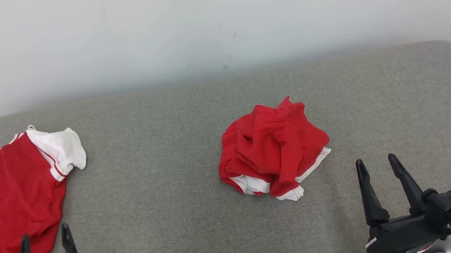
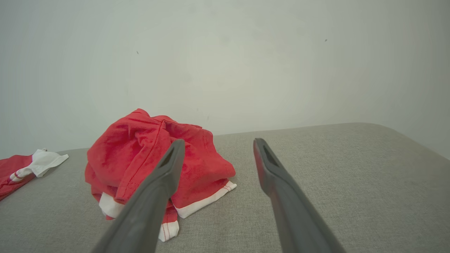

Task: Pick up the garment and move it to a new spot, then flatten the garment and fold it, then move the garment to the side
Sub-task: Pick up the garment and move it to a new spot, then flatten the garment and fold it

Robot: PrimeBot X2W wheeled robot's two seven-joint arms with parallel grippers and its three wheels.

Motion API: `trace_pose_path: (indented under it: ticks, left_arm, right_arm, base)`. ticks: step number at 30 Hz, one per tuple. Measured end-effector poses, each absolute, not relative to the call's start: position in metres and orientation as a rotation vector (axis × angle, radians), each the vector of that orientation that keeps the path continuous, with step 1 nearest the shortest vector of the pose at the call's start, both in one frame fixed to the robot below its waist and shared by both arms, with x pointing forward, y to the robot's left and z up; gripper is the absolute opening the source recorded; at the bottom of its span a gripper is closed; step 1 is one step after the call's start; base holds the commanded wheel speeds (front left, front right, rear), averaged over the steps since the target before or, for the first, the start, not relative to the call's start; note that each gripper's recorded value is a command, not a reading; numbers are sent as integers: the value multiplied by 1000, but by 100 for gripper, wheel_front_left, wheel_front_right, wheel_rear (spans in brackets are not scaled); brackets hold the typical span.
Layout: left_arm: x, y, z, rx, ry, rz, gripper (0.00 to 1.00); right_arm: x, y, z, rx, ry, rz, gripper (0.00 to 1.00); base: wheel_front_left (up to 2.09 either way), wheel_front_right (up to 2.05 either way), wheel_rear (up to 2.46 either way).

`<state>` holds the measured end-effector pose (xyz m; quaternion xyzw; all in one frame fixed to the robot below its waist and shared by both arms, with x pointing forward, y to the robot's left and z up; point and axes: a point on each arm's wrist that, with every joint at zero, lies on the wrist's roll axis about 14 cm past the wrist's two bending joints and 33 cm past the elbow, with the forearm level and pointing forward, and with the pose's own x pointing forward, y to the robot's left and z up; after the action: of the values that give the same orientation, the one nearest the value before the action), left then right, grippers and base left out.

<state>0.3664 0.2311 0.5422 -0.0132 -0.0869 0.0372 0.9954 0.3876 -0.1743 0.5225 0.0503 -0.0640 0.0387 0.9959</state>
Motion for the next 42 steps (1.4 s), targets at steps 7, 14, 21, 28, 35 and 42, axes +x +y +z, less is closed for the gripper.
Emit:
trace_pose_path:
  ticks: [7, 14, 21, 28, 35, 42]
  left_arm:
    - [352, 233, 518, 6, -99, 72, 100]
    - [350, 228, 515, -3, -93, 49, 100]
    - [350, 223, 512, -8, -83, 29, 100]
    - [351, 219, 509, -1, -69, 13, 100]
    - [351, 218, 507, -3, -60, 7, 100]
    - [352, 219, 506, -9, -57, 10, 100]
  right_arm:
    - [382, -170, 513, 95, -95, 90, 100]
    - [379, -168, 508, 90, -81, 95, 100]
    - [376, -169, 506, 81, -72, 92, 100]
    - [375, -170, 502, 81, -61, 89, 100]
    - [375, -170, 498, 81, -49, 91, 100]
    - [376, -169, 495, 82, -38, 92, 100]
  base:
    - [0, 0, 0]
    - [0, 0, 0]
    - [0, 0, 0]
    - [0, 0, 0]
    - [0, 0, 0]
    - [0, 0, 0]
